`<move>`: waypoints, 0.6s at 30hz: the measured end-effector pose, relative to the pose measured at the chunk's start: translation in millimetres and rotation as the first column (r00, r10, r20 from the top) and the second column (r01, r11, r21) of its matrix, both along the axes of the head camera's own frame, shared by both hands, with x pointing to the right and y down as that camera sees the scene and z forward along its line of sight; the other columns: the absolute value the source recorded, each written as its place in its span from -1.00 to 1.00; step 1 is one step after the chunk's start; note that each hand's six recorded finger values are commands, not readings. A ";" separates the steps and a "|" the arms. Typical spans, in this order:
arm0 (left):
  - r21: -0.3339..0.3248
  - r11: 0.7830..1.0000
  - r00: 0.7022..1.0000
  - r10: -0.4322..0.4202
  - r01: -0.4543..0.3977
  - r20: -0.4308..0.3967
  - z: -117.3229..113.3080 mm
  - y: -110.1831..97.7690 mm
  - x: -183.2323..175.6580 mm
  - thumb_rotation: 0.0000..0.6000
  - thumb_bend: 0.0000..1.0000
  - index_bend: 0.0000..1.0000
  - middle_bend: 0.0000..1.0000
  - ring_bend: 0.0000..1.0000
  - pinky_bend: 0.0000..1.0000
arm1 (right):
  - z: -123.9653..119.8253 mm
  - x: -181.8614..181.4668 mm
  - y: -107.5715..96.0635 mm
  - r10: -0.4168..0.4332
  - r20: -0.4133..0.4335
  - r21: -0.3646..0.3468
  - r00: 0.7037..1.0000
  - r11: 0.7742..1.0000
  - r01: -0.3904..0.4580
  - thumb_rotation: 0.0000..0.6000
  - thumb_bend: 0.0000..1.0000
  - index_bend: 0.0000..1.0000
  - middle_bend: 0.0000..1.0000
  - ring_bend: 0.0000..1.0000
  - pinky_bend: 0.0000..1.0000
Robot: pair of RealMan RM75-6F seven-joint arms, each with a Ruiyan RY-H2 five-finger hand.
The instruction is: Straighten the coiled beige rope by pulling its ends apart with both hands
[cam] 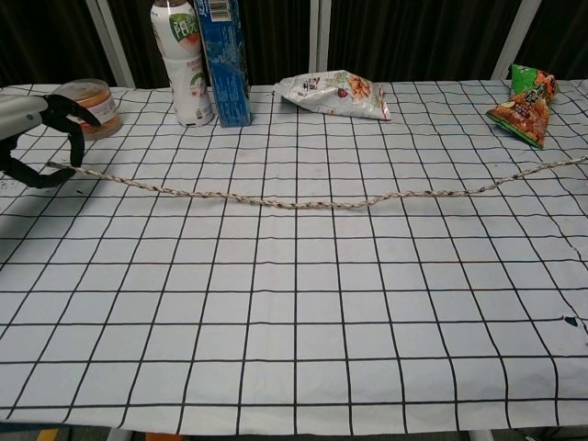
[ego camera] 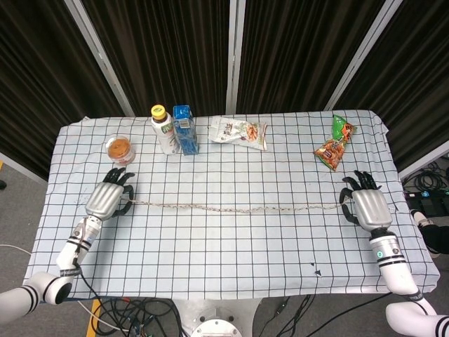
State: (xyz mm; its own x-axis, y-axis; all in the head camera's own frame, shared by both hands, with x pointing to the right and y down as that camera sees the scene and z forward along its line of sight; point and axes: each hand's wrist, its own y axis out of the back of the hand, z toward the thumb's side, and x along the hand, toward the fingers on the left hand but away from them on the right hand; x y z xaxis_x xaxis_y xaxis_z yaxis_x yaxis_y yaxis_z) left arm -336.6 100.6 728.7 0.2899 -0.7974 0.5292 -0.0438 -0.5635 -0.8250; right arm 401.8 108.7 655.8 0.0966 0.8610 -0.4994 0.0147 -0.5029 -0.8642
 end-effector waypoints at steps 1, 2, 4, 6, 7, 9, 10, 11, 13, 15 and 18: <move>0.000 1.000 1.000 0.001 -0.001 0.003 0.8 0.0 -0.4 1.00 -0.15 0.15 -0.73 -1.00 -1.00 | 3.4 1.6 1.6 0.004 -0.001 -0.008 1.000 1.000 -0.004 1.00 0.44 0.33 -0.62 -1.00 -1.00; 0.000 1.000 1.000 0.001 -0.001 0.007 1.9 0.2 -0.9 1.00 -0.15 0.15 -0.73 -1.00 -1.00 | 5.7 2.8 2.6 0.007 -0.002 -0.014 1.000 1.000 -0.007 1.00 0.44 0.33 -0.62 -1.00 -1.00; -0.002 1.000 1.000 0.000 0.000 0.012 3.8 1.4 -1.9 1.00 -0.15 0.15 -0.73 -1.00 -1.00 | 10.9 5.7 4.9 0.013 -0.007 -0.024 1.000 1.000 -0.013 1.00 0.44 0.33 -0.62 -1.00 -1.00; -0.006 1.000 1.000 -0.003 0.004 0.015 5.5 3.2 -3.5 1.00 -0.15 0.15 -0.73 -1.00 -1.00 | 15.4 8.2 6.7 0.017 -0.012 -0.032 1.000 0.999 -0.018 1.00 0.44 0.33 -0.62 -1.00 -1.00; -0.007 1.000 1.000 -0.005 0.005 0.016 6.2 3.7 -4.2 1.00 -0.15 0.15 -0.73 -1.00 -1.00 | 18.4 9.9 7.9 0.019 -0.017 -0.038 1.000 0.999 -0.020 1.00 0.44 0.33 -0.62 -1.00 -1.00; -0.010 1.000 1.000 -0.011 0.011 0.016 7.7 4.5 -5.5 1.00 -0.15 0.15 -0.73 -1.00 -1.00 | 22.7 11.9 9.8 0.022 -0.023 -0.046 0.999 0.999 -0.023 1.00 0.44 0.34 -0.62 -1.00 -1.00; -0.012 1.000 1.000 -0.014 0.014 0.016 8.5 4.9 -5.9 1.00 -0.15 0.15 -0.73 -1.00 -1.00 | 25.8 12.8 11.2 0.023 -0.026 -0.052 0.999 0.998 -0.025 1.00 0.44 0.34 -0.62 -1.00 -1.00; -0.014 1.000 1.000 -0.016 0.017 0.016 9.3 5.4 -6.3 1.00 -0.16 0.15 -0.73 -1.00 -1.00 | 28.1 13.3 12.3 0.025 -0.027 -0.056 0.999 0.998 -0.026 1.00 0.44 0.34 -0.62 -1.00 -1.00; -0.016 1.000 1.000 -0.017 0.018 0.017 10.8 6.2 -6.5 1.00 -0.16 0.15 -0.73 -1.00 -1.00 | 33.0 14.0 14.6 0.028 -0.029 -0.065 0.999 0.997 -0.029 1.00 0.44 0.34 -0.62 -1.00 -1.00; -0.020 1.000 1.000 -0.018 0.018 0.019 13.2 7.5 -6.3 1.00 -0.16 0.12 -0.73 -1.00 -1.00 | 36.9 14.2 16.5 0.029 -0.029 -0.070 0.999 0.997 -0.031 1.00 0.40 0.30 -0.64 -1.00 -1.00; -0.028 0.999 1.000 -0.020 0.021 0.021 17.0 9.5 -6.1 1.00 -0.17 0.04 -0.73 -1.00 -1.00 | 44.4 13.6 20.8 0.036 -0.024 -0.085 0.999 0.996 -0.038 1.00 0.18 0.18 -0.68 -1.00 -1.00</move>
